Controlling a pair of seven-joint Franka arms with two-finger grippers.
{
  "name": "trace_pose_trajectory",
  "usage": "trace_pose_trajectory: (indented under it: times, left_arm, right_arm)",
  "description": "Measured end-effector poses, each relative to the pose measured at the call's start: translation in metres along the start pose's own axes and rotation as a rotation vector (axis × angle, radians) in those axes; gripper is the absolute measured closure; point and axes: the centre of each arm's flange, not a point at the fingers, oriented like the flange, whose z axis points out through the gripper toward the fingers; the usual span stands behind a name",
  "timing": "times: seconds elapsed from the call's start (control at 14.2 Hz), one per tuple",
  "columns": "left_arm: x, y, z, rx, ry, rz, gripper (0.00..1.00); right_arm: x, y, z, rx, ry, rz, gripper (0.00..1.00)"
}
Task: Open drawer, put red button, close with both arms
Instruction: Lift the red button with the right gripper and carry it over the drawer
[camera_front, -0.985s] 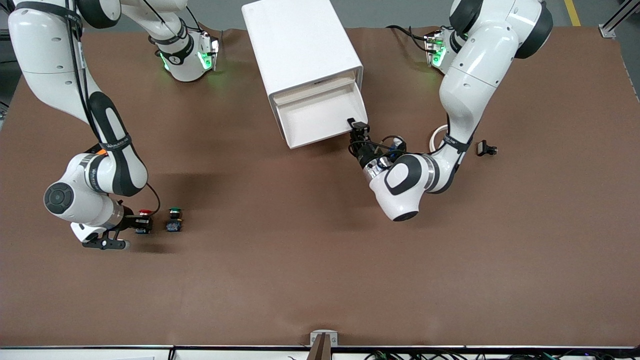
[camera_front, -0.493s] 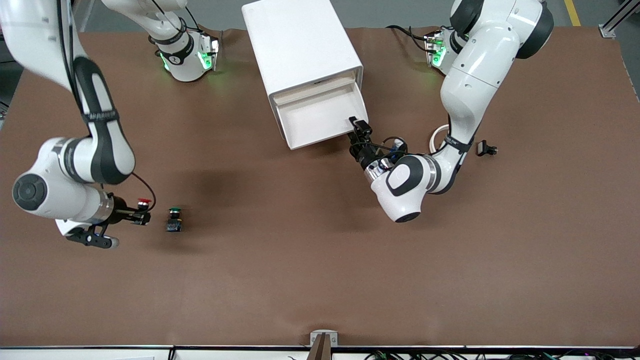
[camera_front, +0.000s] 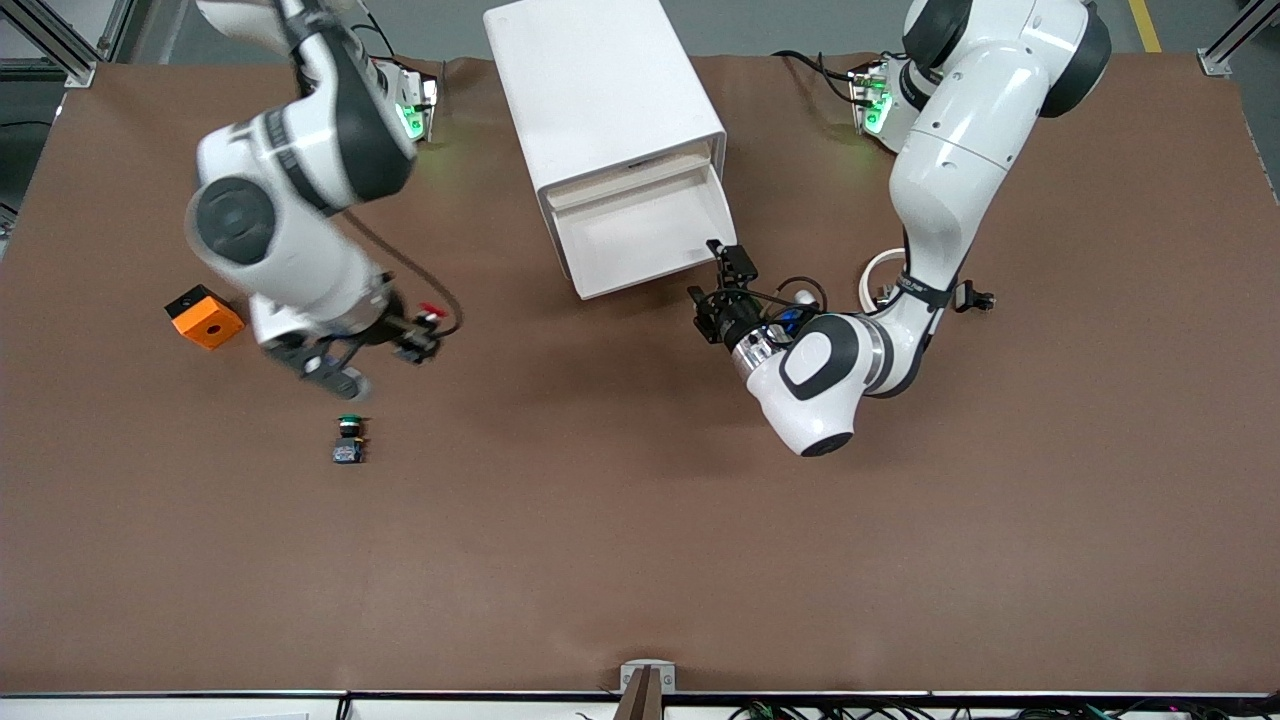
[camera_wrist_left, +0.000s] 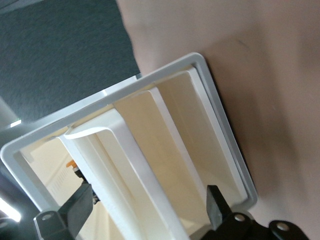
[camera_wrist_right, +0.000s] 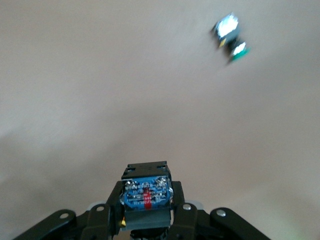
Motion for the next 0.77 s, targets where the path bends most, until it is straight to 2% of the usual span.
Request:
trace_pose_trajectory:
  times: [0.21,0.49,0.77]
  left_arm:
    - [0.007,-0.002,-0.022,-0.038,-0.010,0.176,0.00]
    - [0.017,-0.004,-0.047,-0.089,-0.009,0.398,0.00]
    - [0.019,-0.008,-0.070,-0.145,0.011,0.538,0.00]
  right_arm:
    - [-0.065,-0.038,0.004,-0.001,0.006,0.082,0.59]
    - [-0.129,-0.069,0.009,0.021,0.018,0.180,0.59]
    - [-0.184,-0.089,0.017,0.035,0.021,0.288,0.59]
